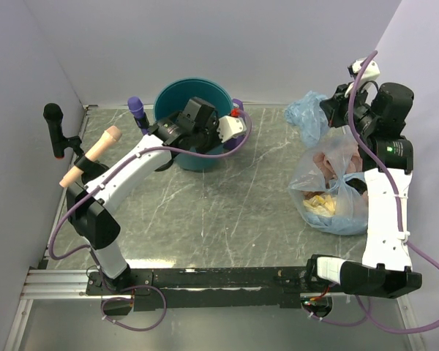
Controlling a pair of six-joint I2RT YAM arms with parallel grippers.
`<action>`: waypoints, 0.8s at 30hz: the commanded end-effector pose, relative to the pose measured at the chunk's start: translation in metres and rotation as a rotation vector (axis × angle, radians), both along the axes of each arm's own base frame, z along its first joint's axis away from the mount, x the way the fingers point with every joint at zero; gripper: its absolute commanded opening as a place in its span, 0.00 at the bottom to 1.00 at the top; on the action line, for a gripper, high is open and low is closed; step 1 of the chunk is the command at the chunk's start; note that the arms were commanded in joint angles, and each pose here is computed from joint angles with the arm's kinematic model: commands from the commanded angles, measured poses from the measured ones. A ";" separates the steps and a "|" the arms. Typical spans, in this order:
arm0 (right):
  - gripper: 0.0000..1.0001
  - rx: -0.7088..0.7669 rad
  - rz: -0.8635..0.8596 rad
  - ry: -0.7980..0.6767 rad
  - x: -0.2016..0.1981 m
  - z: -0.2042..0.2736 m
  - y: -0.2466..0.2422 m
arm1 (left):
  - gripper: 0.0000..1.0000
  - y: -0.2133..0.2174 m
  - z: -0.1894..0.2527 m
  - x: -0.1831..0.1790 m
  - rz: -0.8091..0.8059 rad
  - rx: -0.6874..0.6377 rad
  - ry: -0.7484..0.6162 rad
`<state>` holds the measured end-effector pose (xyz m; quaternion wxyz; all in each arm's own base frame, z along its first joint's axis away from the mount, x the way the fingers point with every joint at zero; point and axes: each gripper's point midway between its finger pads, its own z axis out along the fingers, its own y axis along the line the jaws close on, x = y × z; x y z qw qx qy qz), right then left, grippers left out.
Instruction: Put the trash bags into the trash bin
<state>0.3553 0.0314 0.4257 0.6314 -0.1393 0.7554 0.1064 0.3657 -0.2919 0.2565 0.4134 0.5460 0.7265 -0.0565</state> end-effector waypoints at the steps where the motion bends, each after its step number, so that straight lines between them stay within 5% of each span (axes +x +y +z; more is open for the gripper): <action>1: 0.00 0.001 0.014 -0.047 -0.010 0.015 0.004 | 0.02 -0.014 0.033 0.006 -0.024 -0.096 -0.076; 8: 0.00 0.020 0.033 -0.034 -0.012 0.013 0.009 | 0.05 -0.014 0.027 0.006 -0.009 -0.107 -0.067; 10: 0.00 0.025 0.038 -0.030 -0.012 0.011 0.010 | 0.16 -0.014 0.024 0.006 -0.003 -0.106 -0.064; 15: 0.00 0.056 0.084 -0.008 -0.015 0.007 0.019 | 0.62 -0.013 0.035 0.010 0.029 -0.130 -0.076; 24: 0.00 0.154 0.250 0.000 -0.030 0.022 0.061 | 0.85 -0.019 0.159 -0.016 0.006 -0.411 -0.294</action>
